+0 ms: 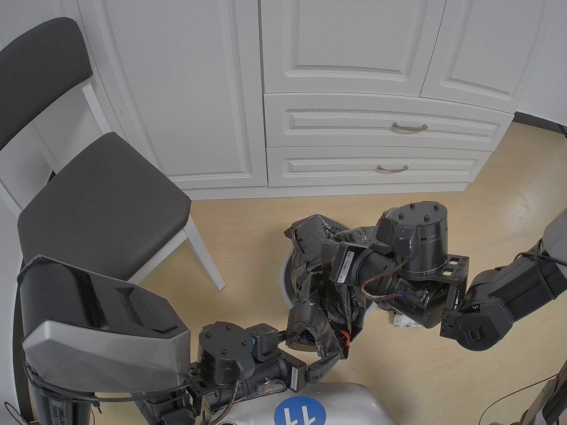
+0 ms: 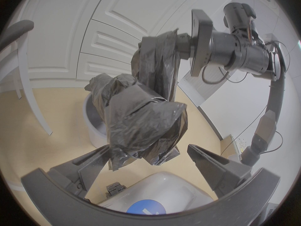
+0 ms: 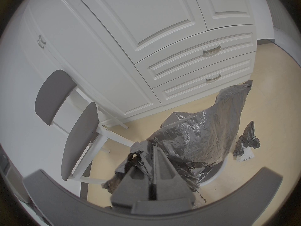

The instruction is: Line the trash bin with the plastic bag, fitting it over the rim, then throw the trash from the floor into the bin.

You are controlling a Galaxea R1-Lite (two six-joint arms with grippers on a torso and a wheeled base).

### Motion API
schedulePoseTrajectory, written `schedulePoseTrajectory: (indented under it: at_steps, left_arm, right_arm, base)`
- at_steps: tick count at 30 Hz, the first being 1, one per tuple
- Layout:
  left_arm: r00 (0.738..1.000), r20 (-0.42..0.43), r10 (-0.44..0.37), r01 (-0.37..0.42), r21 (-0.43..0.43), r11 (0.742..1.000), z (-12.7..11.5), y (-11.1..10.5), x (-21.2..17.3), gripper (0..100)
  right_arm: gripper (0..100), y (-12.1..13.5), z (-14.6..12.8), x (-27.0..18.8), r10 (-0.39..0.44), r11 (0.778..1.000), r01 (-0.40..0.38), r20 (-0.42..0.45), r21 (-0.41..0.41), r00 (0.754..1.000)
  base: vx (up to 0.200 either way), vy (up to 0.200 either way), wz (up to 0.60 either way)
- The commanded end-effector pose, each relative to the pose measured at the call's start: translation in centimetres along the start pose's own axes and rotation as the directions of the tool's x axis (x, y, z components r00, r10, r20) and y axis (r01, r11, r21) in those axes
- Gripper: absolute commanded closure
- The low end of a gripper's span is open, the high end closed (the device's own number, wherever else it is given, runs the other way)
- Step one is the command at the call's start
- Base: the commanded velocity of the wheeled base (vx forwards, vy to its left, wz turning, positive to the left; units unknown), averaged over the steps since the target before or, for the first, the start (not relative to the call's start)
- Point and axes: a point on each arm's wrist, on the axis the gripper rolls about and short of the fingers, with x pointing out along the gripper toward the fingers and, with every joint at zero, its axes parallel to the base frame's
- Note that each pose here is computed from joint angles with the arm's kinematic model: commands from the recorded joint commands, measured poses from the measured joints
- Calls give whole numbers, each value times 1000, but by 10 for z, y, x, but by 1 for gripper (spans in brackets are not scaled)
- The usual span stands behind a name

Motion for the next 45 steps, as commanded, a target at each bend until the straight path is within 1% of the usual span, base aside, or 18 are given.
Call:
schedulePoseTrajectory:
  at_steps: [1,6,13,14,17,19,21,27,30,37,39,43,45]
  left_arm:
    - [1000,-28,9,-9,0,1000,-10,4,8,0]
    - [1000,24,-1,1,-7,1000,0,2,14,0]
    - [997,80,13,-12,-12,1000,14,4,14,0]
    - [994,107,13,-12,-14,1000,21,5,15,0]
    - [989,145,20,-17,-22,1000,31,8,15,0]
    - [989,145,20,-17,-22,1000,31,8,15,0]
    - [986,167,15,-7,-49,999,38,7,13,0]
    - [986,168,8,0,-51,999,38,4,12,0]
    - [986,165,4,4,-49,999,38,3,11,0]
    - [986,166,1,7,-48,999,38,2,11,0]
    - [986,165,-2,10,-47,999,37,1,11,0]
    - [987,161,-12,19,-44,999,36,-2,13,0]
    - [987,160,-11,19,-44,999,35,-2,15,0]
  right_arm:
    - [100,2,3,-1,5,1000,-5,10,4,1000]
    - [100,0,-2,3,0,1000,0,3,1,1000]
    - [100,3,-3,3,5,1000,-5,0,1,1000]
    - [100,3,-4,3,7,1000,-7,0,0,1000]
    - [100,4,-4,3,9,1000,-9,-2,4,1000]
    - [100,4,-4,3,9,1000,-9,-2,4,1000]
    - [100,9,-3,2,22,999,-22,0,25,1000]
    - [100,15,-8,4,37,999,-36,-11,39,999]
    - [100,19,-9,6,43,997,-42,-12,66,999]
    - [100,24,-16,13,16,997,-16,-3,73,1000]
    - [100,26,-19,15,19,997,-18,-8,77,1000]
    - [100,34,-21,14,39,993,-38,-8,110,999]
    - [100,37,-21,12,34,993,-32,-18,111,999]
  base:
    - [0,0,0]
    - [0,0,0]
    - [0,0,0]
    - [0,0,0]
    - [0,0,0]
    - [0,0,0]
    - [0,0,0]
    - [0,0,0]
    - [0,0,0]
    - [0,0,0]
    - [0,0,0]
    - [0,0,0]
    - [0,0,0]
